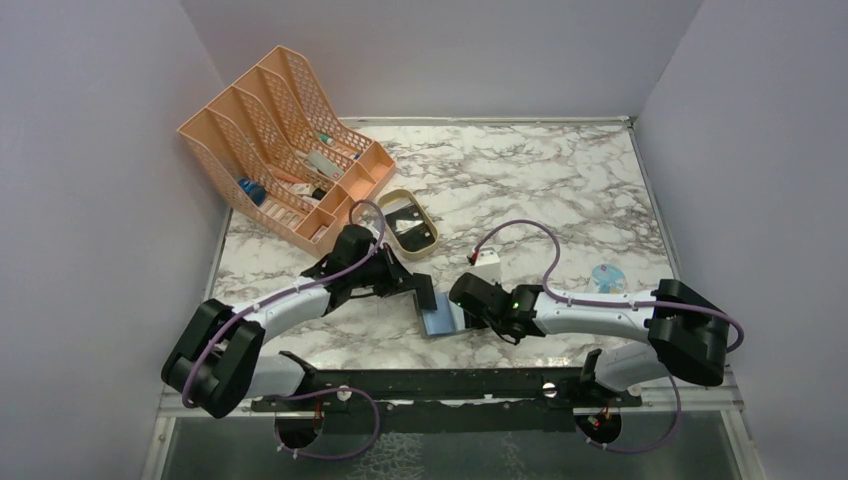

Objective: Put the credit cards into the card holder
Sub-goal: Insert the credit card into the card holder.

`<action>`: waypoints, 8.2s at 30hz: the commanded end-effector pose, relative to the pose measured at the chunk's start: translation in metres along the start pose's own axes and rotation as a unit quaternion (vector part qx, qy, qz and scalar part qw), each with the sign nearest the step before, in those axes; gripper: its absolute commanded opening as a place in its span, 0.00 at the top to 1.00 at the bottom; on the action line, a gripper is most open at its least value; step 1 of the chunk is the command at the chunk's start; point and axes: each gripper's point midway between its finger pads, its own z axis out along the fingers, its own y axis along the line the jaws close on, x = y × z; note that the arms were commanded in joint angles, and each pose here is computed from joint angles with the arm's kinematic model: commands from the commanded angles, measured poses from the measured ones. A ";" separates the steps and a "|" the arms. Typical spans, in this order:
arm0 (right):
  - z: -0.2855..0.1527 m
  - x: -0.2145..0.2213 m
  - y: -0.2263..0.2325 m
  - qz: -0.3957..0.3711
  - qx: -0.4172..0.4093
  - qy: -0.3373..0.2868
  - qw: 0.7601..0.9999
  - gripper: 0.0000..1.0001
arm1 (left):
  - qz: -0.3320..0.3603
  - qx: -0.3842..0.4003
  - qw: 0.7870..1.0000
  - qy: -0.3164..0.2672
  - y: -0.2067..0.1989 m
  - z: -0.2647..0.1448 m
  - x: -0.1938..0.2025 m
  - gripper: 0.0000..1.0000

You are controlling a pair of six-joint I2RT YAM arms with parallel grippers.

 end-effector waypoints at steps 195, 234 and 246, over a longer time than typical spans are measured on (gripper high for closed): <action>0.006 0.042 -0.012 0.061 -0.024 0.049 0.997 0.75 | 0.140 -0.075 0.986 0.055 0.063 0.058 0.062 1.00; 0.005 0.046 0.006 0.096 -0.065 0.062 0.991 0.76 | 0.118 -0.039 0.992 0.017 0.043 0.058 0.067 1.00; -0.005 0.027 -0.004 0.084 -0.052 0.025 0.995 0.75 | 0.127 -0.048 0.991 -0.014 0.020 0.040 0.049 0.54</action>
